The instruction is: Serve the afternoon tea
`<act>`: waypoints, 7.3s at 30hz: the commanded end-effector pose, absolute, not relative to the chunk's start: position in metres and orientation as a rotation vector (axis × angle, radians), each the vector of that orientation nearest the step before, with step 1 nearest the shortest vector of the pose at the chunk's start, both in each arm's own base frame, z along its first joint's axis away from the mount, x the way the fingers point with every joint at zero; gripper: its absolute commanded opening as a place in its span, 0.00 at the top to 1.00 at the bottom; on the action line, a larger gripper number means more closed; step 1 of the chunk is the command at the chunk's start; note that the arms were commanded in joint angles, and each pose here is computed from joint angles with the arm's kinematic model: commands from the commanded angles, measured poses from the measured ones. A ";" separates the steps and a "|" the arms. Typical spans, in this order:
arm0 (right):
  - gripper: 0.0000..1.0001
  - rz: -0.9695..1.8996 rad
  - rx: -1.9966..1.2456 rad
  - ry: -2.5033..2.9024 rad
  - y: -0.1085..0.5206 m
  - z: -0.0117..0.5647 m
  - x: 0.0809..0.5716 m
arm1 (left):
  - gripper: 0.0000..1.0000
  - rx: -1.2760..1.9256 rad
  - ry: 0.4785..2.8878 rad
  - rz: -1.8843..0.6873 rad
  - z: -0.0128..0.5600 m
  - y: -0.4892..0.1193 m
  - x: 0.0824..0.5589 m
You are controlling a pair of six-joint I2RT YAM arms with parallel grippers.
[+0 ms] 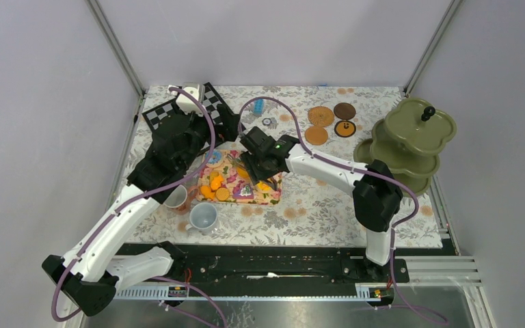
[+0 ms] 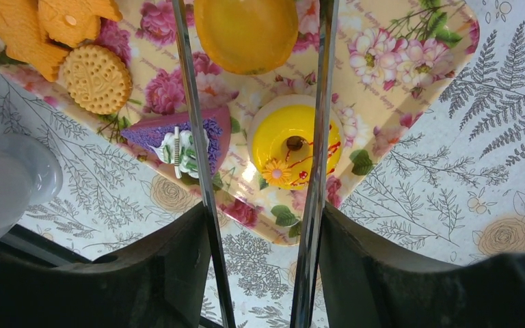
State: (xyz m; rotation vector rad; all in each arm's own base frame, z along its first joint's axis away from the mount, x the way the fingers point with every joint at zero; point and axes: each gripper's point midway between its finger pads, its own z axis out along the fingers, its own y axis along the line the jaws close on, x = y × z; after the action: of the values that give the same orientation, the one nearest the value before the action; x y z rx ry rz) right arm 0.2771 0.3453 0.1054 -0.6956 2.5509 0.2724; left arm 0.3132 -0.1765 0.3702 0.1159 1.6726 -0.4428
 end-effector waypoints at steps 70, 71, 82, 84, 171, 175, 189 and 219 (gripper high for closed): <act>0.51 -0.222 0.105 2.366 0.126 0.158 0.274 | 0.01 0.064 1.624 -0.488 0.386 -0.170 0.313; 0.51 -0.236 0.190 2.360 0.107 0.153 0.267 | 0.01 0.067 1.627 -0.491 0.385 -0.171 0.313; 0.52 -0.306 0.509 2.311 0.040 0.117 0.244 | 0.01 0.077 1.623 -0.518 0.388 -0.175 0.310; 0.52 -0.313 0.521 2.302 0.041 0.115 0.251 | 0.01 0.079 1.628 -0.514 0.386 -0.175 0.311; 0.39 0.455 -1.211 2.155 0.272 0.145 0.199 | 0.01 0.081 1.674 -0.465 0.370 -0.178 0.321; 0.39 0.391 -1.257 2.167 0.271 0.136 0.200 | 0.01 0.082 1.676 -0.464 0.369 -0.178 0.322; 0.39 0.362 -1.297 2.214 0.280 0.113 0.202 | 0.01 0.083 1.680 -0.464 0.368 -0.178 0.323; 0.55 0.317 -1.288 2.225 0.294 0.107 0.209 | 0.01 0.090 1.683 -0.475 0.367 -0.181 0.322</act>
State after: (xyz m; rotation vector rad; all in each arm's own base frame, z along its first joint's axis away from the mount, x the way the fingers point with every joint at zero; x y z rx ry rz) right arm 0.1994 0.2800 0.0863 -1.3360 2.2903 0.3117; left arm 0.3199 -0.1805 0.3556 0.0949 1.7201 -0.4657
